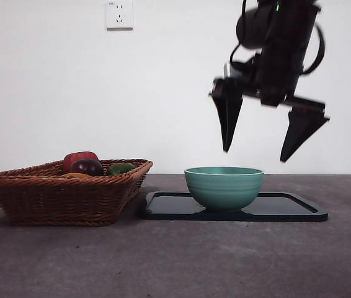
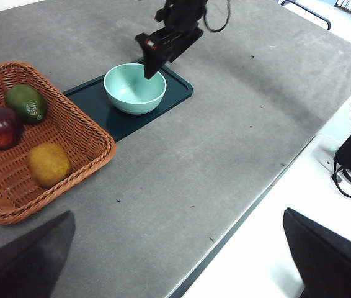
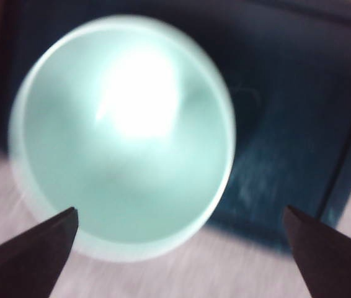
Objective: Pick up the wifruite, put it on the bowl, pick up the plate, put it on desk
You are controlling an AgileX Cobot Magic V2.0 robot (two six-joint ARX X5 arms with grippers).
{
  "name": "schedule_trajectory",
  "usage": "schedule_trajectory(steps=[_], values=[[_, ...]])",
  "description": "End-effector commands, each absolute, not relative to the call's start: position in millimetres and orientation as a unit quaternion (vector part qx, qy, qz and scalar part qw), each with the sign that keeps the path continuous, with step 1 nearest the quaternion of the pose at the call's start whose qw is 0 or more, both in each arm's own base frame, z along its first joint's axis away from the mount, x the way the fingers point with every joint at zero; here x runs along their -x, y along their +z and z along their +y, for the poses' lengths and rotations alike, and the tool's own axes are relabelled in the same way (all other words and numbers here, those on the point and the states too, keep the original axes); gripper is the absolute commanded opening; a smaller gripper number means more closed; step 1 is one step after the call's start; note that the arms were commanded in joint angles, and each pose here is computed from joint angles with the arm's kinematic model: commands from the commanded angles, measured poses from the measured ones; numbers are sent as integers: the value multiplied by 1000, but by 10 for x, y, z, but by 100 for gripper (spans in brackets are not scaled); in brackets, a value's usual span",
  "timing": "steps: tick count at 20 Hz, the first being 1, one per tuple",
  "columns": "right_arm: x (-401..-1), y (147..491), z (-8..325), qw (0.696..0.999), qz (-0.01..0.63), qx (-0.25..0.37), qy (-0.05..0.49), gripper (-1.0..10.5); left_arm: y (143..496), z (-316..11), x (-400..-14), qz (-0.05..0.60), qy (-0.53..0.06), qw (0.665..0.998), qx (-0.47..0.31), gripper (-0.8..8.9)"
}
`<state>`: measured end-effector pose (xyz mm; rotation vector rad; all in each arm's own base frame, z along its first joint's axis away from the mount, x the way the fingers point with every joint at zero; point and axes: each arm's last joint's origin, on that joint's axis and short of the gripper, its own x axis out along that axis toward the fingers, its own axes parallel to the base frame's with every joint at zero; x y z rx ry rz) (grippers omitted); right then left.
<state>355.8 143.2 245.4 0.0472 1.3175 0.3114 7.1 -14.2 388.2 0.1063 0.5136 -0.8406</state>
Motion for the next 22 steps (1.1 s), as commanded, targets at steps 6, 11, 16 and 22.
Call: schedule_trajectory(steps=[6,11,16,22], values=[[-3795,2126,1429,772,622,-40,122,521,3919,-138,-63,236,-408,880,-51,563],[-3814,2125,1442,778,615,-45,122,183,3919,-138,-63,236,-408,880,-51,563],[-3796,2100,1436,773,621,-45,119,50,3919,-138,-63,236,-408,880,-51,563],[-3782,2053,1433,766,631,-52,114,8,3919,-138,-63,236,-408,880,-51,563]])
